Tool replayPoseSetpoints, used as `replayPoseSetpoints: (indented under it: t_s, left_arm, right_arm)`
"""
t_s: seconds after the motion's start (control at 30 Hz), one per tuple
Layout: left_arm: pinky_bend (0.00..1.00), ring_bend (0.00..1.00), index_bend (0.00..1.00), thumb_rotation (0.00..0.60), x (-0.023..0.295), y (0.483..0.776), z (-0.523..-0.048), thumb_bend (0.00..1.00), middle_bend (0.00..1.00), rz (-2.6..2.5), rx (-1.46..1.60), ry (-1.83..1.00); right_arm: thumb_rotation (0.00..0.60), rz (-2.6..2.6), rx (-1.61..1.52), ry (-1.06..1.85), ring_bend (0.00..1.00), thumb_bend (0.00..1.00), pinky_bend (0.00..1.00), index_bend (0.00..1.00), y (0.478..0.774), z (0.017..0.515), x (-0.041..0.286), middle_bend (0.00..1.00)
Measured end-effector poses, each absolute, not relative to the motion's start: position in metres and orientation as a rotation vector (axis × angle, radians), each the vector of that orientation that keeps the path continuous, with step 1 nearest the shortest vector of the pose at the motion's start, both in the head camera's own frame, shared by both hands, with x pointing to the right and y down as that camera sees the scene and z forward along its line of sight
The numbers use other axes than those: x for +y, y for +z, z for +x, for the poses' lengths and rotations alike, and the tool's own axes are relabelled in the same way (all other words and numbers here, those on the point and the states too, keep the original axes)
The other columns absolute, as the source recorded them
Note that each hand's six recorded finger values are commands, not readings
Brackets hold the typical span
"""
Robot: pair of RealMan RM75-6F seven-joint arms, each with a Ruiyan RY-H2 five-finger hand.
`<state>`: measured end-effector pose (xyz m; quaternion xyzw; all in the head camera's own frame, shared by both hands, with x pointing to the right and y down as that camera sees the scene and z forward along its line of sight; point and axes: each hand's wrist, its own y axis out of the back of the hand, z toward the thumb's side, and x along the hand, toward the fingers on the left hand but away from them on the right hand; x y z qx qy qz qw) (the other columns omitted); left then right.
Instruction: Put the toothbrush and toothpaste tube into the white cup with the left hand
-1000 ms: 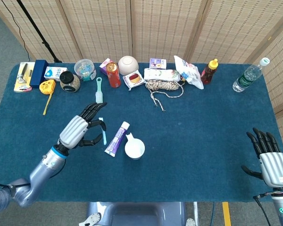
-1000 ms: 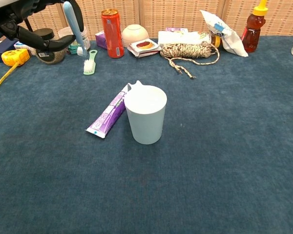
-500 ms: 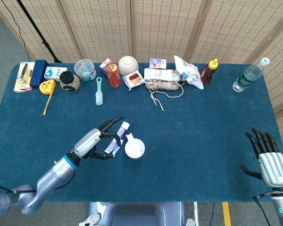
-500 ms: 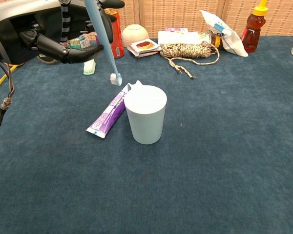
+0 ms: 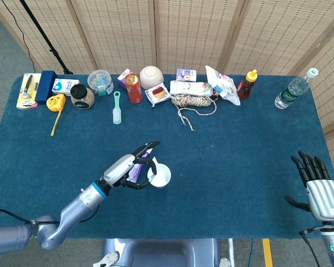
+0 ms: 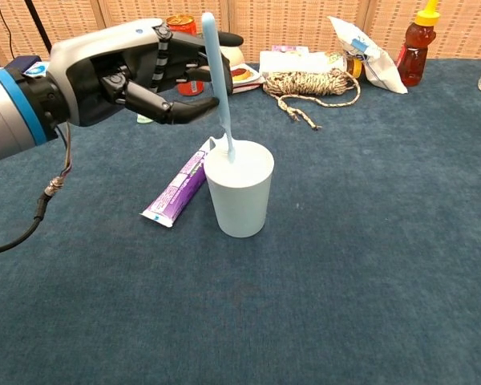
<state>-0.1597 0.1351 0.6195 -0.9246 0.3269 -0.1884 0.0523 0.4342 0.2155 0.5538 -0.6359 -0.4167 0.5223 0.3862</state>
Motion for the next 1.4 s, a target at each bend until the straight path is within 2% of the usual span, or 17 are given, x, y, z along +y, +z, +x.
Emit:
replayPoseSetpoints:
  t_s: [0.13, 0.2, 0.33, 0.4, 0.73, 0.97, 1.1, 1.4]
  left_arm:
    - [0.0, 0.0, 0.57, 0.6, 0.133, 0.632, -0.151, 0.4, 0.0, -2.808, 0.995, -0.623]
    - [0.0, 0.0, 0.47, 0.6, 0.133, 0.639, -0.148, 0.4, 0.0, -2.798, 0.988, -0.649]
    - [0.0, 0.0, 0.17, 0.6, 0.135, 0.645, -0.144, 0.4, 0.0, -2.779, 0.976, -0.666]
    - [0.0, 0.0, 0.12, 0.6, 0.135, 0.645, -0.145, 0.4, 0.0, -2.772, 0.975, -0.665]
    - [0.0, 0.0, 0.09, 0.6, 0.135, 0.646, -0.156, 0.4, 0.0, -2.74, 0.974, -0.675]
    - [0.0, 0.0, 0.09, 0.6, 0.123, 0.633, -0.175, 0.4, 0.0, -2.648, 0.995, -0.631]
    - [0.0, 0.0, 0.01, 0.6, 0.111, 0.627, -0.199, 0.39, 0.0, -2.515, 0.959, -0.646]
    - [0.0, 0.0, 0.0, 0.6, 0.093, 0.65, -0.25, 0.36, 0.0, -2.049, 0.641, -0.849]
  right_arm:
    - [0.6, -1.622, -1.059, 1.332, 0.0, 0.0, 0.0, 0.05, 0.555, 0.434, 0.215, 0.0]
    - [0.6, -1.623, -1.058, 1.332, 0.0, 0.0, 0.0, 0.05, 0.555, 0.435, 0.215, 0.0]
    - [0.6, -1.622, -1.062, 1.333, 0.0, 0.0, 0.0, 0.05, 0.554, 0.436, 0.215, 0.0]
    - [0.6, -1.621, -1.062, 1.334, 0.0, 0.0, 0.0, 0.05, 0.554, 0.436, 0.215, 0.0]
    - [0.6, -1.626, -1.058, 1.329, 0.0, 0.0, 0.0, 0.06, 0.555, 0.434, 0.216, 0.0]
    - [0.6, -1.624, -1.06, 1.328, 0.0, 0.0, 0.0, 0.06, 0.555, 0.434, 0.216, 0.0]
    - [0.6, -1.626, -1.062, 1.326, 0.0, 0.0, 0.0, 0.06, 0.554, 0.433, 0.216, 0.0]
    - [0.6, -1.631, -1.049, 1.328, 0.0, 0.0, 0.0, 0.06, 0.556, 0.43, 0.217, 0.0]
